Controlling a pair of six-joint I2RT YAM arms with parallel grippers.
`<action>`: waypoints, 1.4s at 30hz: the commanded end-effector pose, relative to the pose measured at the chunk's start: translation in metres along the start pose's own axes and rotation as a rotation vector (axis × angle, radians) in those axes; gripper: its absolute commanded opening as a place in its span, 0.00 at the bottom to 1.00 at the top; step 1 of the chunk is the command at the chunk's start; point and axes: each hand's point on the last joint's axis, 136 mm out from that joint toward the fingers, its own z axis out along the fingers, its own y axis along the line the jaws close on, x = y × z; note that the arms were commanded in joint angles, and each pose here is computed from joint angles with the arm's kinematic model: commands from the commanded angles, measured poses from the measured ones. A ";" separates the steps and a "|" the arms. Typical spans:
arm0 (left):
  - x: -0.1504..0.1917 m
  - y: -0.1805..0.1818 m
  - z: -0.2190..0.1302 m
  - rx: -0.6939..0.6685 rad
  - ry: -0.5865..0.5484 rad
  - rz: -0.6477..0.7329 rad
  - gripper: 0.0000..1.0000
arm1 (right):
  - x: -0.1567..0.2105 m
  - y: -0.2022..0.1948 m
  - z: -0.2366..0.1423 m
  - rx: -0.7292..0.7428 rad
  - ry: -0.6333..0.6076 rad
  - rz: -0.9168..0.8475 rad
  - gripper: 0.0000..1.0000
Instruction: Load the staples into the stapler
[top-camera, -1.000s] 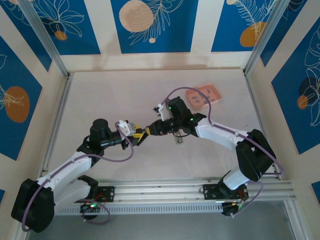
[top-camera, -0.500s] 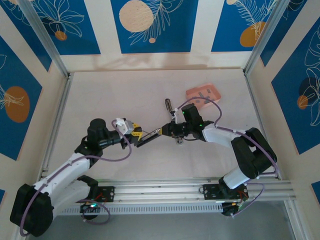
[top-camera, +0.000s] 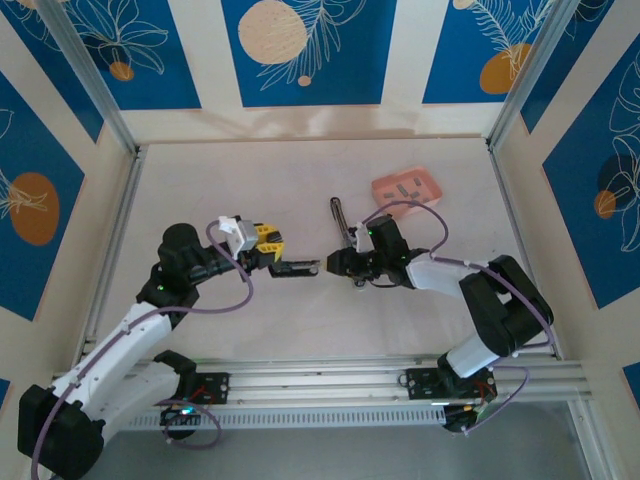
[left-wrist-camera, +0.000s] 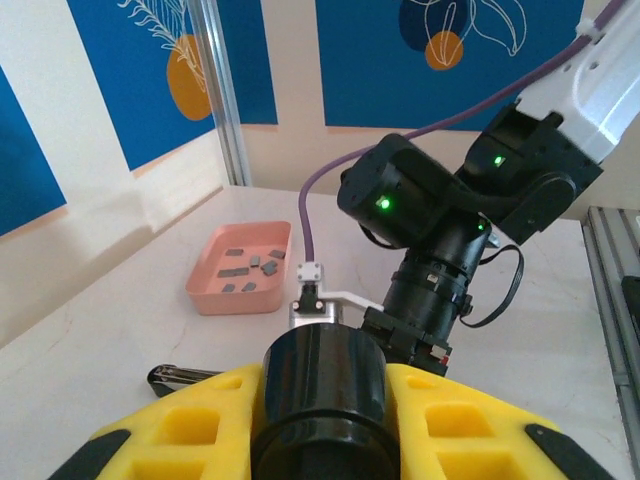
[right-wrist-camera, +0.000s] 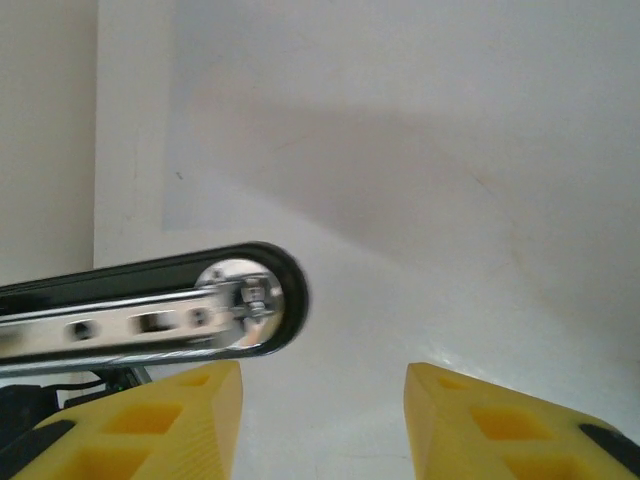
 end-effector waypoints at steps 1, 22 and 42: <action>-0.040 -0.001 -0.005 -0.003 -0.097 0.064 0.00 | -0.011 0.020 -0.015 -0.010 -0.071 -0.155 0.49; -0.050 -0.014 -0.001 0.097 -0.158 0.053 0.00 | 0.019 0.133 -0.059 -0.361 -0.273 -1.258 0.62; -0.062 -0.031 -0.004 0.206 -0.215 0.071 0.00 | 0.037 0.165 -0.020 -0.642 -0.103 -1.310 0.65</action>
